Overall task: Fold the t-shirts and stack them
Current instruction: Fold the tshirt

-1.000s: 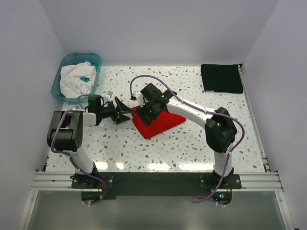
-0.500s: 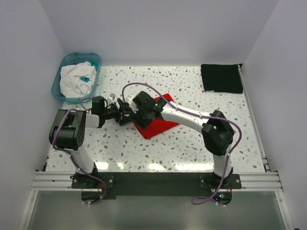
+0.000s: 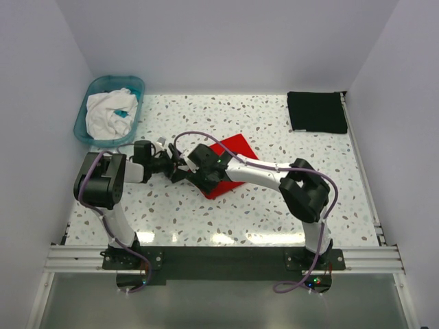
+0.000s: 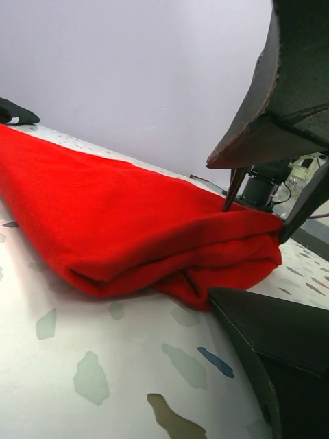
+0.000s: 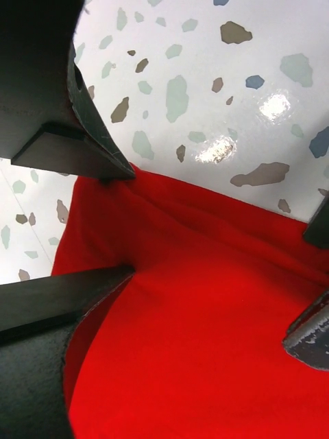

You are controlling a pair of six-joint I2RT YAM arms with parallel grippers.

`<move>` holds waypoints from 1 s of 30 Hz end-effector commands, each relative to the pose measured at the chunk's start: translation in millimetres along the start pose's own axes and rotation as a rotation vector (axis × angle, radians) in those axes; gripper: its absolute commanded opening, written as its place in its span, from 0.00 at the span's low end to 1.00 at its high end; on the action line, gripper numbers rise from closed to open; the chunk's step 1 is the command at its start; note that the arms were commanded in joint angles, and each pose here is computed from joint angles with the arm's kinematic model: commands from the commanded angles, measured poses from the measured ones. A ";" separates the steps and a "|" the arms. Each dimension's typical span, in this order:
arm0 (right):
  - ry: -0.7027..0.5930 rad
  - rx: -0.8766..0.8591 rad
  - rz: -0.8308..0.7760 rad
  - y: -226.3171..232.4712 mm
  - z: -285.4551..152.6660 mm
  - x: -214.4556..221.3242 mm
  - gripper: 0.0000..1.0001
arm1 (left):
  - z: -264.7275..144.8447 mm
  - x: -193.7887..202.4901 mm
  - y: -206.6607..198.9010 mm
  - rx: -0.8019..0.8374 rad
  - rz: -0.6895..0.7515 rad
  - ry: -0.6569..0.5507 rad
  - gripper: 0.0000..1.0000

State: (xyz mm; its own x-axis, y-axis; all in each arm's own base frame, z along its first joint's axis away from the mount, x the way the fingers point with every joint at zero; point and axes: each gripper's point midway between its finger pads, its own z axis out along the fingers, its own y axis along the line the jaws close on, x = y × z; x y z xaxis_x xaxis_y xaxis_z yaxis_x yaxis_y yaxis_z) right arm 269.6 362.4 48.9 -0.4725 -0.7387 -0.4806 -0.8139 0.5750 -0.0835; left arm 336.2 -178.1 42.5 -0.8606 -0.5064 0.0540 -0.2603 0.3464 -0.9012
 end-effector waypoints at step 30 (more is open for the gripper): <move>-0.020 0.083 0.044 2.4 7.5 -12.2 0.00 | 10.7 -27.4 7.3 -0.051 0.008 -0.076 0.74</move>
State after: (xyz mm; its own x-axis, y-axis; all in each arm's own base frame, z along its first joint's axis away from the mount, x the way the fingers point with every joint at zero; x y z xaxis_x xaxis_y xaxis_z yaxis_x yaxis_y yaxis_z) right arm 279.8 369.5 31.1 -0.5096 -0.7190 -0.4725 -0.7589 0.6344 -0.1470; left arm 349.5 -177.1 41.0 -0.8527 -0.5204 0.0461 -0.2651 0.3550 -0.8965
